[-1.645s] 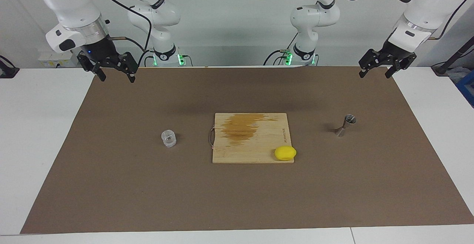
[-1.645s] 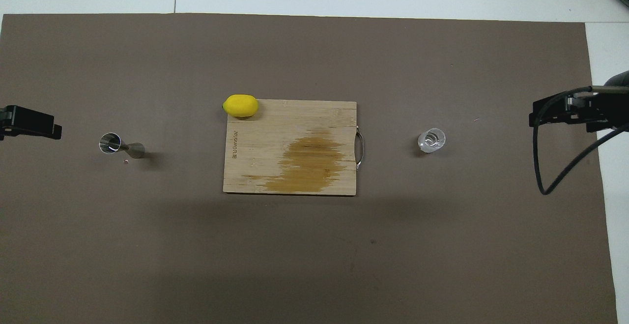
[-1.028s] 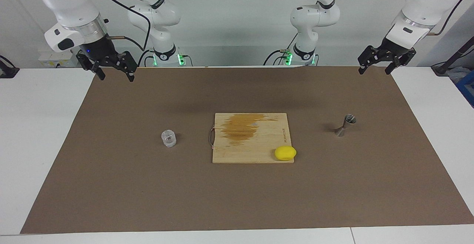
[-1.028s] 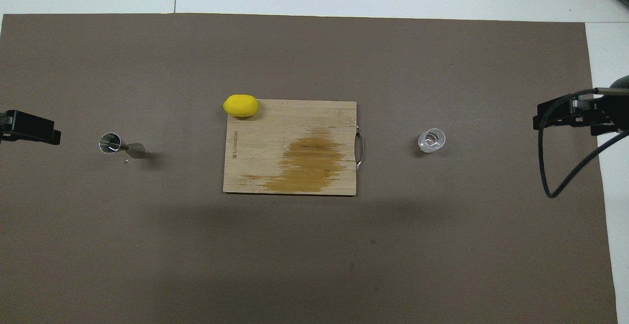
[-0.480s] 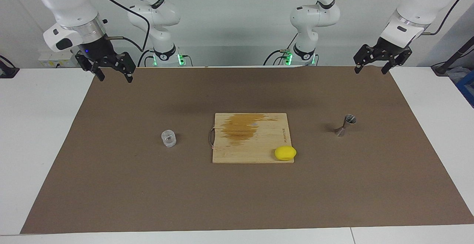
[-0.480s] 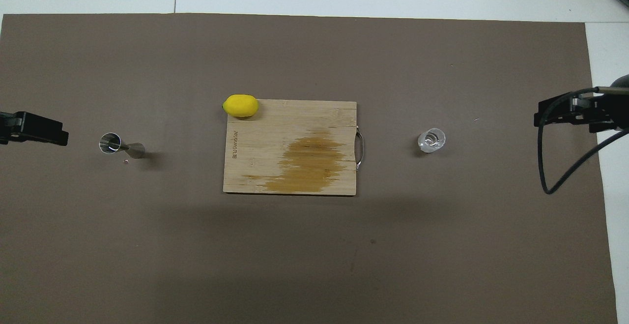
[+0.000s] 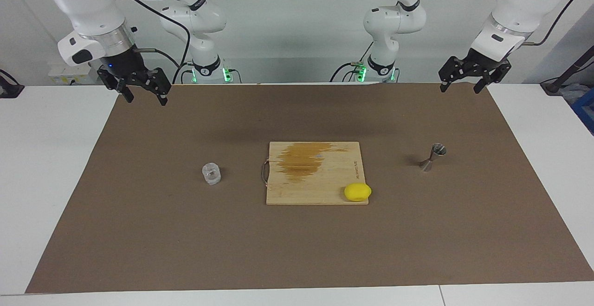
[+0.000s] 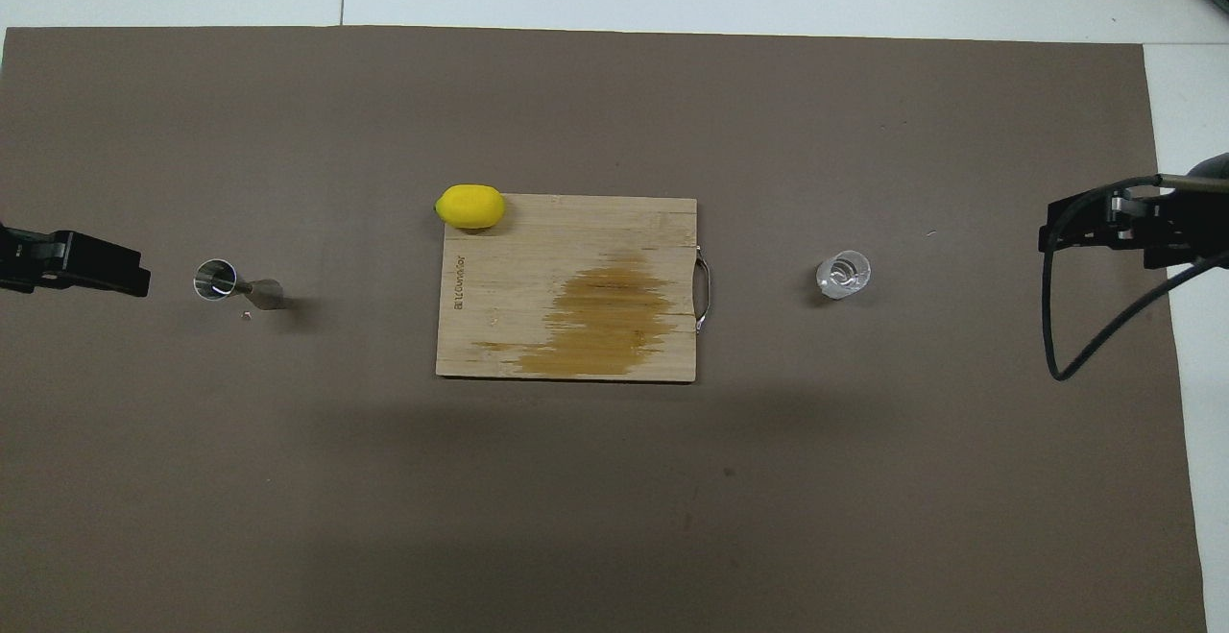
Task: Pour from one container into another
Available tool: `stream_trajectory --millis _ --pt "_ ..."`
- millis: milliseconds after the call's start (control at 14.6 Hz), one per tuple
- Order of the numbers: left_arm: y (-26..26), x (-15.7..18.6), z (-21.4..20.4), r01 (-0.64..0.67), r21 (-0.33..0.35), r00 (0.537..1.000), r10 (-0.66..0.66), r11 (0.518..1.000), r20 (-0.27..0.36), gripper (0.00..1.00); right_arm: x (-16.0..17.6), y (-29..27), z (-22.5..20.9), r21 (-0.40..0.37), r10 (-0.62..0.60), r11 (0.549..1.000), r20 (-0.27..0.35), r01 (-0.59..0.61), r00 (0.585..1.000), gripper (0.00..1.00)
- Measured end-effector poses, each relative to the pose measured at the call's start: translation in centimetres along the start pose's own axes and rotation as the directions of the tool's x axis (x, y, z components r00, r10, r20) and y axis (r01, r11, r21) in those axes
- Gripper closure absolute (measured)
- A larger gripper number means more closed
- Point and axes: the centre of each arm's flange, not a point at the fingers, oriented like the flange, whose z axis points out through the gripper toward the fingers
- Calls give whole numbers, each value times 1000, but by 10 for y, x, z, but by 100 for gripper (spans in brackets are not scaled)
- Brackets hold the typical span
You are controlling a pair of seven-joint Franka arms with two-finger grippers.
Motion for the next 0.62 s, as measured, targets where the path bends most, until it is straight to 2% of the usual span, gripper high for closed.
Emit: stream_trajectory --millis 411,617 --pt "-21 -6 4 218 -11 976 -218 976 -2 0 -1 1 1 0 4 1000 1 -4 1000 5" --pt "-52 -1 18 288 -33 958 -287 957 20 0 0 3 1 0 7 1000 -1 -7 1000 4"
